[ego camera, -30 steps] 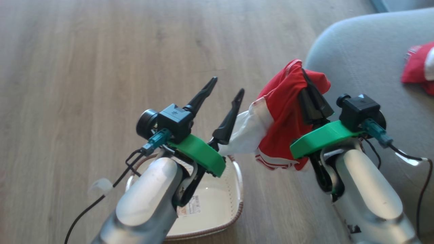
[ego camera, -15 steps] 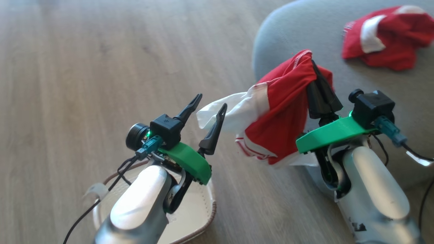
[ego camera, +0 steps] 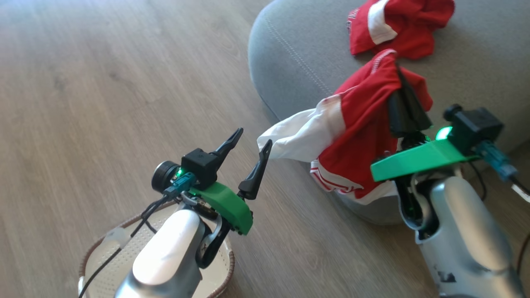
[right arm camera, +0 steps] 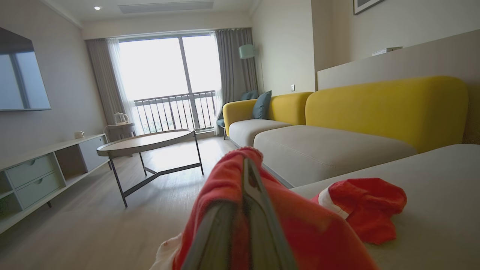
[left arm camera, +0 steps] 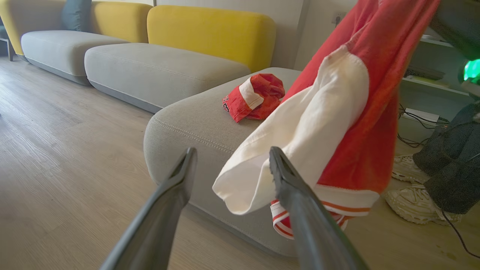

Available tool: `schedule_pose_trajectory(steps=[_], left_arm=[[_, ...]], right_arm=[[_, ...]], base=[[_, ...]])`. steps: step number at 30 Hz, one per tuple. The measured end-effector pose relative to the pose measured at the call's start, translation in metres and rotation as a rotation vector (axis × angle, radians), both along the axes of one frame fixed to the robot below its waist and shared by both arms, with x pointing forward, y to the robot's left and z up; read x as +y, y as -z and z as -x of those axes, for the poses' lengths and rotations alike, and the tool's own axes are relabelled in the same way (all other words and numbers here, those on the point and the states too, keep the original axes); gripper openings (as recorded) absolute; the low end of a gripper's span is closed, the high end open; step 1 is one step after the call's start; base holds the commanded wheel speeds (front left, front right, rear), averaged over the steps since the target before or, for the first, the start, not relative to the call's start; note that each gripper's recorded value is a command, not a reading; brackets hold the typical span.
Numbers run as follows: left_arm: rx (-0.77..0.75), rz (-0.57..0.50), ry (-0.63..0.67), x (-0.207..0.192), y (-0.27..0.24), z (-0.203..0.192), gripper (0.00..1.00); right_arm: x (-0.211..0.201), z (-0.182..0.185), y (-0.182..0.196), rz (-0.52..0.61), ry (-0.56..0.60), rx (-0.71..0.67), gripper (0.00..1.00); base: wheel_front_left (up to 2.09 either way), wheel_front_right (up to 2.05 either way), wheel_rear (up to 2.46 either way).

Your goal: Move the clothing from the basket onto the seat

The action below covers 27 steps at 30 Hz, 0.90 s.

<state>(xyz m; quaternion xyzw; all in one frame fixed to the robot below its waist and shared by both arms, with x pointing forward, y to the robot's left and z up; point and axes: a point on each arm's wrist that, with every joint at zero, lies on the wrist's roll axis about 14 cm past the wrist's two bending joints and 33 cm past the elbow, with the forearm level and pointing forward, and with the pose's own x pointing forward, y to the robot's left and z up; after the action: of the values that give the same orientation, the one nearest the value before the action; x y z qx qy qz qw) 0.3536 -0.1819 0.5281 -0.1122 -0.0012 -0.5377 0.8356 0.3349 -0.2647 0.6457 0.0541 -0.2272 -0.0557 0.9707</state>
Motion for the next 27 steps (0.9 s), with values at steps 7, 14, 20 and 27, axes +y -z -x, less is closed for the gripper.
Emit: schedule_pose_trajectory(steps=[7,14,20,27], left_arm=[[0.012,0.002,0.035,-0.01,0.004,-0.001,1.0],[0.014,-0.007,0.063,-0.018,0.009,-0.001,1.0],[0.033,-0.004,0.076,-0.02,0.016,-0.001,1.0],[0.064,-0.014,0.099,-0.019,0.04,-0.007,1.0]], right_arm=[[-0.02,0.012,0.007,-0.003,0.077,0.013,0.0],[-0.032,0.021,0.005,0.019,0.13,0.01,0.0],[-0.036,0.017,0.016,0.031,0.143,0.05,0.0],[-0.055,-0.018,-0.002,0.133,0.159,0.058,0.0]], base=[[0.0,0.0,0.0],[0.0,0.0,0.0],[0.0,0.0,0.0],[0.0,0.0,0.0]])
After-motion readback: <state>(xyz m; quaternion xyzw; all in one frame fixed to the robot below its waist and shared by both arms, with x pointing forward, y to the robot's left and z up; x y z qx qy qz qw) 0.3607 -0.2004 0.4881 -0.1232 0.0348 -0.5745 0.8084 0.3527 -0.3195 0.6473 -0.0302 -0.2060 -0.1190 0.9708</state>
